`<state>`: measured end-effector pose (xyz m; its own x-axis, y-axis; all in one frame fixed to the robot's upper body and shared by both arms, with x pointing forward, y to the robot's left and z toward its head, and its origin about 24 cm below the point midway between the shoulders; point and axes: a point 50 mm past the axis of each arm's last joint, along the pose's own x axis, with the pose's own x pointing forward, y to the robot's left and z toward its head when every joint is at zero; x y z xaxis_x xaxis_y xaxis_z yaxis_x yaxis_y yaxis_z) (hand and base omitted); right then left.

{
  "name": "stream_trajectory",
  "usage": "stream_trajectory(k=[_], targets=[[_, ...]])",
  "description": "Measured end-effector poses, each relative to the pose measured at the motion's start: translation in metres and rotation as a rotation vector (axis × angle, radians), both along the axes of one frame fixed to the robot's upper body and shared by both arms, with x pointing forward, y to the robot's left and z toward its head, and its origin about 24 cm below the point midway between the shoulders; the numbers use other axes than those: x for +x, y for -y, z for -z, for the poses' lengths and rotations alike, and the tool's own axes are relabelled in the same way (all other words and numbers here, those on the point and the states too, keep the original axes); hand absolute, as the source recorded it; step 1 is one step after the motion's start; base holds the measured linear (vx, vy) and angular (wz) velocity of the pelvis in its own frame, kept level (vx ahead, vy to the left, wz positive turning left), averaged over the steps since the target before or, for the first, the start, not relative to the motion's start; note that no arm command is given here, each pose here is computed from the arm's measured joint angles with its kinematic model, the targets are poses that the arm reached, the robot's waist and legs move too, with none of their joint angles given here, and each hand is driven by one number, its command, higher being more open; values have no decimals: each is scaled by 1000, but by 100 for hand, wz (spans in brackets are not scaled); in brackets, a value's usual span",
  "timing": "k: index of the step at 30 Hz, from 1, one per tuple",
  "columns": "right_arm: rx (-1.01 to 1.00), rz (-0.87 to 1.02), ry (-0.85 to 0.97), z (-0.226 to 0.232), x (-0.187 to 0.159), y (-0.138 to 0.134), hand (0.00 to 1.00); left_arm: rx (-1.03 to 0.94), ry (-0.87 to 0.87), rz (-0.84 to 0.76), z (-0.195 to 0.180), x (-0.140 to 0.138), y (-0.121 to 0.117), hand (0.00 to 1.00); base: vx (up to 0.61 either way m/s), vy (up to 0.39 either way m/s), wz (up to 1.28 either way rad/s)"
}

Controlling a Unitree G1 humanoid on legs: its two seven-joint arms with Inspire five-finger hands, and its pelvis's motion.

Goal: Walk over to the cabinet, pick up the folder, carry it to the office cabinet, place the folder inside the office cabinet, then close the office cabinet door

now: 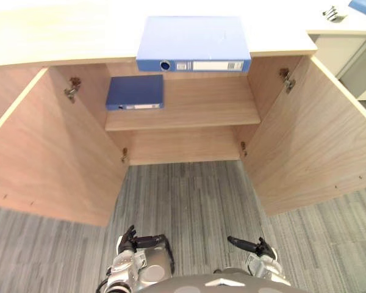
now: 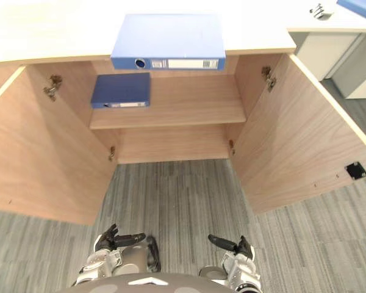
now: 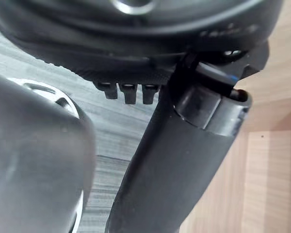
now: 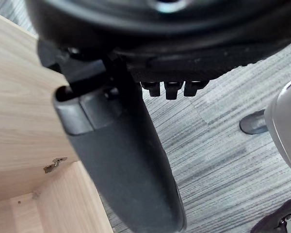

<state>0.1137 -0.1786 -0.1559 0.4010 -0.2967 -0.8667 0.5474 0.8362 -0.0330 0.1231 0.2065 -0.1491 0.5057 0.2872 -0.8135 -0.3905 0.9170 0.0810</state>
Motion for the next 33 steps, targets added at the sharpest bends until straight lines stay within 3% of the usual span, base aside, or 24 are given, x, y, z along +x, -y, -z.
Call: stream_trajectory(k=[7,14,16,23,33], targets=[[6,-23,43,-4,11,-2,100,-14,-72,24,7,-12,1,100,362,223,-37],[-30,-63,70,-8,20,6,100,-39,-122,17,13,-27,8,100,399,-162,23],[-54,-56,60,-8,18,17,100,-73,-115,21,14,-25,21,100,430,-237,15],[-54,-55,6,-4,8,19,100,-59,-50,1,7,-10,15,100,201,-154,40],[-15,-44,-23,1,1,6,100,-35,-59,-6,7,-12,7,100,113,175,-4]])
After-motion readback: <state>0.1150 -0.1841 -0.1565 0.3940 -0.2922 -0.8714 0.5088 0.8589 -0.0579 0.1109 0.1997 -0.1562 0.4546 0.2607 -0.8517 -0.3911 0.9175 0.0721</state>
